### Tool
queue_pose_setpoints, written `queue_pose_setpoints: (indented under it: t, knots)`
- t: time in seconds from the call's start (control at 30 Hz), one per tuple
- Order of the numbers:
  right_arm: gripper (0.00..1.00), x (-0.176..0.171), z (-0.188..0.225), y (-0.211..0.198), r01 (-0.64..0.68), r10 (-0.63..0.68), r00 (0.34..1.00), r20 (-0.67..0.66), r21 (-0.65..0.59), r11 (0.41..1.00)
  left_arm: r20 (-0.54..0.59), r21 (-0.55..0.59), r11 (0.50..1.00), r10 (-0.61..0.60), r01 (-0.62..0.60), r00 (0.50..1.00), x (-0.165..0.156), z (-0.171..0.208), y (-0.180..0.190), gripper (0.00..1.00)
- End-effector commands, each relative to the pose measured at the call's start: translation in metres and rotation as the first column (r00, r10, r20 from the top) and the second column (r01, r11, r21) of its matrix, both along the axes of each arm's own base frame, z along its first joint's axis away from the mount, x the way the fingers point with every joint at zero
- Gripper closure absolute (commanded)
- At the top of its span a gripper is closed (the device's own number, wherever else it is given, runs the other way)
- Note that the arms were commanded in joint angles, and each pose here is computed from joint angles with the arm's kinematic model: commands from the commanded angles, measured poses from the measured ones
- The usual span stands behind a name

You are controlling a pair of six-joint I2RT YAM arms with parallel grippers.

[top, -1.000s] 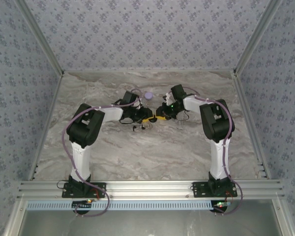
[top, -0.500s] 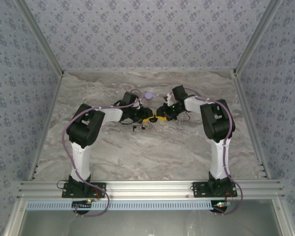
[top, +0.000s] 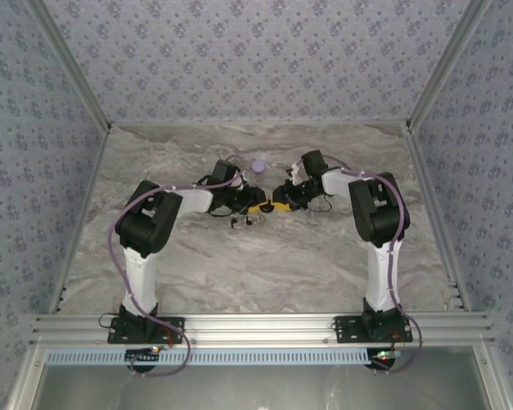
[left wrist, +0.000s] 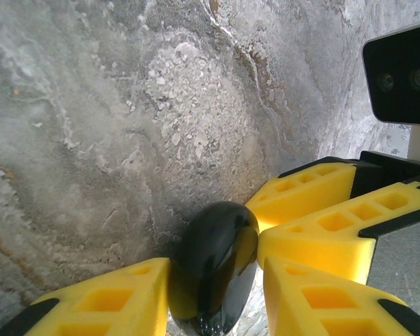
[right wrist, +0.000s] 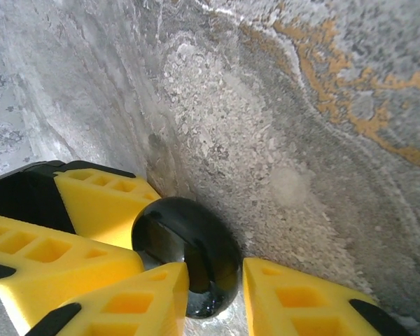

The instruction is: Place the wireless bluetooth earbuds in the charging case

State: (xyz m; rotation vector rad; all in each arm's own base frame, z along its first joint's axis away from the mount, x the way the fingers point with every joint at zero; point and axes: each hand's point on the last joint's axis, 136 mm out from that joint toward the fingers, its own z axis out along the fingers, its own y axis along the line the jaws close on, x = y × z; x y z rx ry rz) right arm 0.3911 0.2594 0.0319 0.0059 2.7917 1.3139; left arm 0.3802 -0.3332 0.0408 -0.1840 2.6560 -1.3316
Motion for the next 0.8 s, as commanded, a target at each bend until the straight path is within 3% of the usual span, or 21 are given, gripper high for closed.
queue_pose_setpoints:
  t: [0.0, 0.2, 0.57, 0.77]
  knots:
    - [0.67, -0.0101, 0.0107, 0.0076, -0.019, 0.02, 1.0, -0.02, 0.045, 0.999, 0.011, -0.028, 0.998, -0.048, 0.048, 0.999, -0.0123, 0.0002, -0.0155, 0.62]
    - [0.62, -0.0103, 0.0132, 0.0084, -0.019, 0.02, 1.0, -0.017, 0.055, 0.998, 0.006, -0.013, 0.999, -0.042, 0.042, 0.999, -0.0136, -0.0025, -0.0137, 0.63]
    - [0.71, -0.0098, 0.0132, 0.0075, -0.009, 0.01, 1.0, -0.018, 0.053, 0.999, -0.005, -0.001, 0.999, -0.041, 0.041, 0.999, -0.0166, -0.0064, -0.0114, 0.68]
    - [0.7, -0.0097, 0.0169, 0.0029, 0.006, -0.006, 1.0, -0.005, 0.045, 0.999, 0.008, 0.0, 0.999, -0.033, 0.033, 0.999, -0.0164, -0.0033, -0.0099, 0.81]
